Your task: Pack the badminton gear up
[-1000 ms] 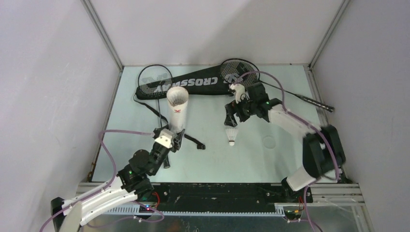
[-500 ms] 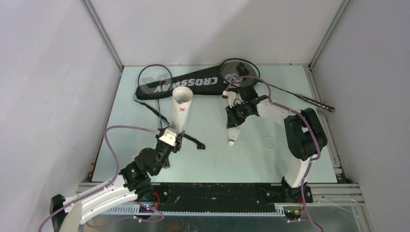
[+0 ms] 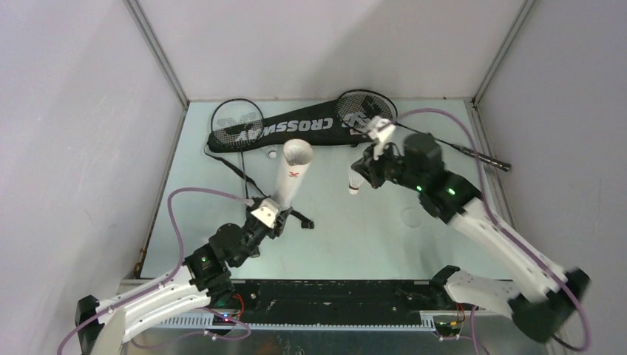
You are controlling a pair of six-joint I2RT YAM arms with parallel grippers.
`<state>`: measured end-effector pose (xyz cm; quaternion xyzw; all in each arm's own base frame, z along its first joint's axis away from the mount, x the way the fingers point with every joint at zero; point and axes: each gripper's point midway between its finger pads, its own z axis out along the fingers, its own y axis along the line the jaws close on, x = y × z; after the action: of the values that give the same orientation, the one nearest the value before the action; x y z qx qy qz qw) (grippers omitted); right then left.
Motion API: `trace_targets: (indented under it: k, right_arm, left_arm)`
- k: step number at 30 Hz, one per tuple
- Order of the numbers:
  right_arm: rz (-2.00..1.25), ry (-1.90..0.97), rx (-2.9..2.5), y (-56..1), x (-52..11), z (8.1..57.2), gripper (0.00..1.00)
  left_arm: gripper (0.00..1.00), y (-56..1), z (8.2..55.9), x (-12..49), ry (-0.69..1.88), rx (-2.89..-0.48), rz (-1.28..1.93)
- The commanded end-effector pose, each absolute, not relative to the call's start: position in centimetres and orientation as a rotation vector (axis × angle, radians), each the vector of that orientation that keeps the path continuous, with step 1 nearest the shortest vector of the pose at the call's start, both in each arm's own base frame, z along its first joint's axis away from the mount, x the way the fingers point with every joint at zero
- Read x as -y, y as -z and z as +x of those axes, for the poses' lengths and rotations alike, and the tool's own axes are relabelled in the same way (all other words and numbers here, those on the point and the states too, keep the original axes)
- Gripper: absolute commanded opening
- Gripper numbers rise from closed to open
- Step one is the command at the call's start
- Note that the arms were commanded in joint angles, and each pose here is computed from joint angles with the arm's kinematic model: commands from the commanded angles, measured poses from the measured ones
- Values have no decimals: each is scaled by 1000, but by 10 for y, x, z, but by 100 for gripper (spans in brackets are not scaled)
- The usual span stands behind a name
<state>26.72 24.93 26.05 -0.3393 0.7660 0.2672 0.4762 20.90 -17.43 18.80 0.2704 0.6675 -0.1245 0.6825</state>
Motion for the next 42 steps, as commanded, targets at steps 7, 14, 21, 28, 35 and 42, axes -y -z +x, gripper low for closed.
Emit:
trace_targets:
  k: [7,14,21,28,35,42]
  right_arm:
    - [-640,-748,-1148,-453,-237,196,0]
    - [-661,-817,-1032,-483,-245,176,0]
    - [-734,-844,-1073,-467,-268,171,0]
    - [-778,-995,-1309,-418,-293,163,0]
    - [-792,-1079,-1546,-394,-318,167,16]
    - [-879,-1094,-1493,-433,-309,149,53]
  left_arm:
    - [0,-202,192,235,474,-1434,873]
    - [0,-190,190,247,501,-1477,926]
    - [0,-199,182,250,566,-1430,919]
    - [0,-202,177,247,591,-1397,901]
    - [0,-203,163,256,646,-1313,991]
    - [0,-208,165,255,633,-1286,975]
